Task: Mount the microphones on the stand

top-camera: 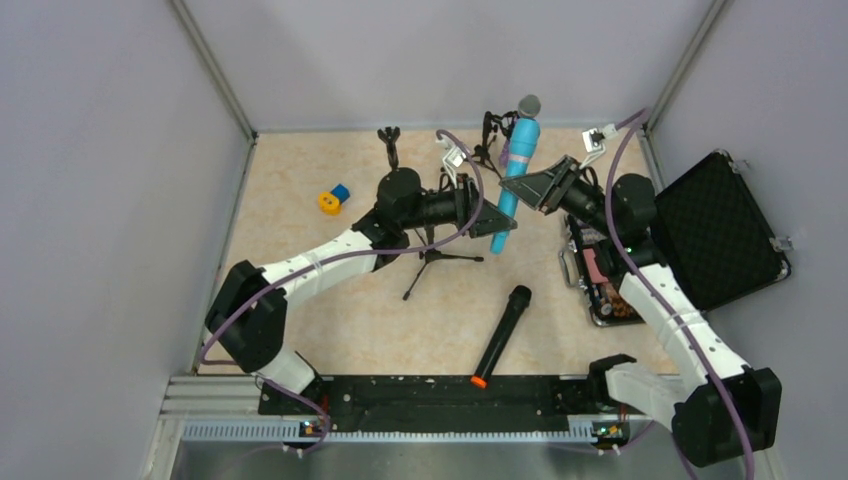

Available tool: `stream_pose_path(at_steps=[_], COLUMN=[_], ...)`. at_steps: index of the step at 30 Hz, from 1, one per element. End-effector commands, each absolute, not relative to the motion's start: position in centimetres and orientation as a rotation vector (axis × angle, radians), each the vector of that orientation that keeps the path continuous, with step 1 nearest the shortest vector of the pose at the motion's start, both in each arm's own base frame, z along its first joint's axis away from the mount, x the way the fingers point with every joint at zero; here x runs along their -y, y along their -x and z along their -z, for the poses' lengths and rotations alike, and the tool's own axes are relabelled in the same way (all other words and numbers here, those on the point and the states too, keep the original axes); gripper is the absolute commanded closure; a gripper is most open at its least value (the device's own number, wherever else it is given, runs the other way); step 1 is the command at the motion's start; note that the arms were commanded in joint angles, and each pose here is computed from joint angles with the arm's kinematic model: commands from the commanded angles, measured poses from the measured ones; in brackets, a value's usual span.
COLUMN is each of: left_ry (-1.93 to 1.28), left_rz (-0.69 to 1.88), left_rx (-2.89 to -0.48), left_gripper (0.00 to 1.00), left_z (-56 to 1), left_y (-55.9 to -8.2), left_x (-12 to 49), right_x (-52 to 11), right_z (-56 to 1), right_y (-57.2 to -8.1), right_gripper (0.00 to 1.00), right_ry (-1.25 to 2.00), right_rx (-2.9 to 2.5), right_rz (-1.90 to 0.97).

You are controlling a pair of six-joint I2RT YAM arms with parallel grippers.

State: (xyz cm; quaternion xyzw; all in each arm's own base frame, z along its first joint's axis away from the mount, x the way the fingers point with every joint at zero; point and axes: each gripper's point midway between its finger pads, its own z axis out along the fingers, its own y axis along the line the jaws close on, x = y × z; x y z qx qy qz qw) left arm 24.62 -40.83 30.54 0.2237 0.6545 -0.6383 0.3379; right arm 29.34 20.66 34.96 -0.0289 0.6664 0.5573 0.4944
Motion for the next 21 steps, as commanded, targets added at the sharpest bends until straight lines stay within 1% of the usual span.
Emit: stream_pose_path(at_steps=[1, 3, 4, 5, 7, 8, 9, 10, 11, 12, 13, 15, 16, 17, 21], left_ry=[-0.637, -0.658, -0.663, -0.659, -0.655, -0.653, -0.648, -0.641, -0.636, -0.624, -0.624, -0.635, -0.638, -0.641, -0.637], left_rz=[1.741, 1.753, 1.752, 1.744, 1.715, 1.694, 1.667, 1.643, 1.615, 1.584, 1.562, 1.529, 1.513, 1.506, 1.501], left_rx=[-1.548, -1.558, -1.566, -1.577, -1.584, -1.589, -1.59, -1.592, -1.596, -1.601, -1.605, -1.61, -1.623, -1.625, -1.622], left_gripper=[0.58, 0.85, 0.96, 1.0, 1.0, 1.0, 1.0, 1.0, 1.0, 1.0, 1.0, 1.0, 1.0, 1.0, 1.0], left_z=[-34.4, -34.0, -33.9, -33.7, -33.7, -33.7, -33.8, -33.9, -34.0, -34.1, -34.1, -34.2, -33.9, -34.0, -34.1], left_y=[-24.1, -23.9, -23.9, -24.0, -24.1, -24.2, -24.4, -24.6, -24.7, -24.9, -24.9, -24.7, -24.7, -24.5, -23.8], left_x=[41.5, 41.6, 41.6, 41.6, 41.4, 41.3, 41.1, 40.9, 40.6, 40.3, 40.1, 39.6, 39.2, 39.0, 38.0], right_x=[-20.8, -20.8, -20.8, -20.8, -20.8, -20.9, -20.9, -20.9, -20.9, -20.8, -20.8, -20.6, -20.4, -20.3, -20.2], right_z=[-36.8, -36.5, -36.4, -36.2, -35.8, -35.6, -35.5, -35.3, -35.2, -35.1, -35.1, -35.1, -35.3, -35.5, -36.8], right_y=[-29.0, -29.1, -29.2, -29.3, -29.5, -29.5, -29.6, -29.7, -29.7, -29.8, -29.8, -29.9, -29.8, -29.7, -29.3], right_gripper=[1.0, 1.0, 1.0, 0.97, 0.87, 0.77, 0.66, 0.47, 0.34, 0.23, 0.15, 0.05, 0.03, 0.01, 0.01], right_ry=[0.104, 0.097, 0.094, 0.092, 0.088, 0.092, 0.094, 0.095, 0.093, 0.091, 0.089, 0.097, 0.106, 0.118, 0.157], right_rx=[-1.542, -1.55, -1.555, -1.561, -1.584, -1.595, -1.607, -1.618, -1.631, -1.642, -1.649, -1.661, -1.657, -1.65, -1.609], right_rz=[-1.379, -1.381, -1.381, -1.38, -1.369, -1.367, -1.359, -1.353, -1.348, -1.343, -1.336, -1.324, -1.323, -1.332, -1.393])
